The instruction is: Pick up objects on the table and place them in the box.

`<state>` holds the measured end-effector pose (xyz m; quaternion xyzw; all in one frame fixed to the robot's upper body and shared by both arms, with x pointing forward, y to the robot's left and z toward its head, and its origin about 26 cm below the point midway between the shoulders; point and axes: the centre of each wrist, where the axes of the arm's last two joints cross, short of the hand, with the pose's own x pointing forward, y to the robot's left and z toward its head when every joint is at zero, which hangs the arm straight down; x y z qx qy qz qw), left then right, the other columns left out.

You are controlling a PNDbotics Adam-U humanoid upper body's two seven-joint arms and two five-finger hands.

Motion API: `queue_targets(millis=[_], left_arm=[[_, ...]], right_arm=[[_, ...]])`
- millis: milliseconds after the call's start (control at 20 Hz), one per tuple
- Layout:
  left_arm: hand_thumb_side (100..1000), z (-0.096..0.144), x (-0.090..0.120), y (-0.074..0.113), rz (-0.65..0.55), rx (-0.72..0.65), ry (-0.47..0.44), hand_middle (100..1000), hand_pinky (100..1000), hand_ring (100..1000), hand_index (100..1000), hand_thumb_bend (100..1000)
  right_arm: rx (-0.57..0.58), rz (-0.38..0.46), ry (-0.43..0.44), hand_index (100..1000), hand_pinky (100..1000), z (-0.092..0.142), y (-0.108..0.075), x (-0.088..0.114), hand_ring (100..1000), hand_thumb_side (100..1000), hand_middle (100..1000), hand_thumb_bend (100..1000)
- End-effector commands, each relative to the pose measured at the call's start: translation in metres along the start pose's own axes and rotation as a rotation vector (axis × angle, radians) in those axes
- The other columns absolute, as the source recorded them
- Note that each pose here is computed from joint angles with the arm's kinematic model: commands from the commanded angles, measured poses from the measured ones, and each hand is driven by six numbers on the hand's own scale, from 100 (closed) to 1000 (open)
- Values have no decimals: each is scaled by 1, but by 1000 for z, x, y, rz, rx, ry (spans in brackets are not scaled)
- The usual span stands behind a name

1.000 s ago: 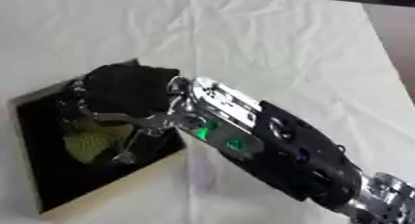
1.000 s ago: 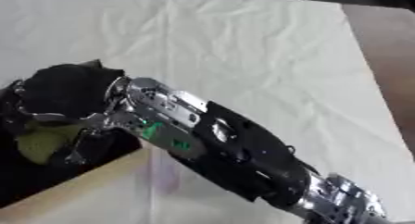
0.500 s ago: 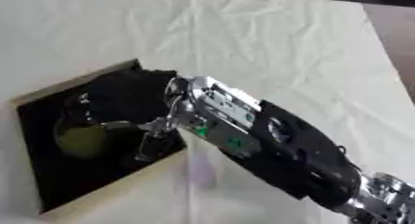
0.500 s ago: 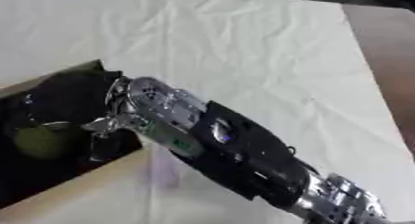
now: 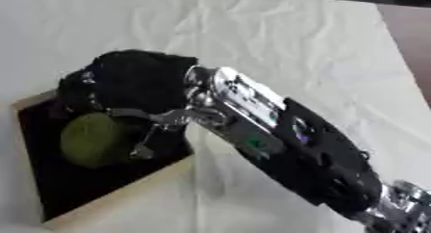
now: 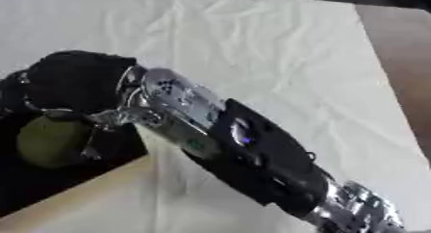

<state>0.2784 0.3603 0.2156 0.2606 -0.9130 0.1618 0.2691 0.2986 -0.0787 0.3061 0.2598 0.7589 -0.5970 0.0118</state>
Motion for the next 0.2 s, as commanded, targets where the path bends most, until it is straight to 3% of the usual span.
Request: queue_targets(millis=[50, 200], left_arm=[[578, -4, 5, 3, -10, 6, -27, 543, 504, 532, 718, 340], [579, -4, 5, 4, -15, 11, -28, 543, 505, 532, 718, 339]], right_arm=[[-251, -46, 89, 835, 783, 25, -36, -9, 653, 215, 735, 550], [-441, -111, 203, 818, 794, 48, -45, -28, 644, 239, 723, 544]])
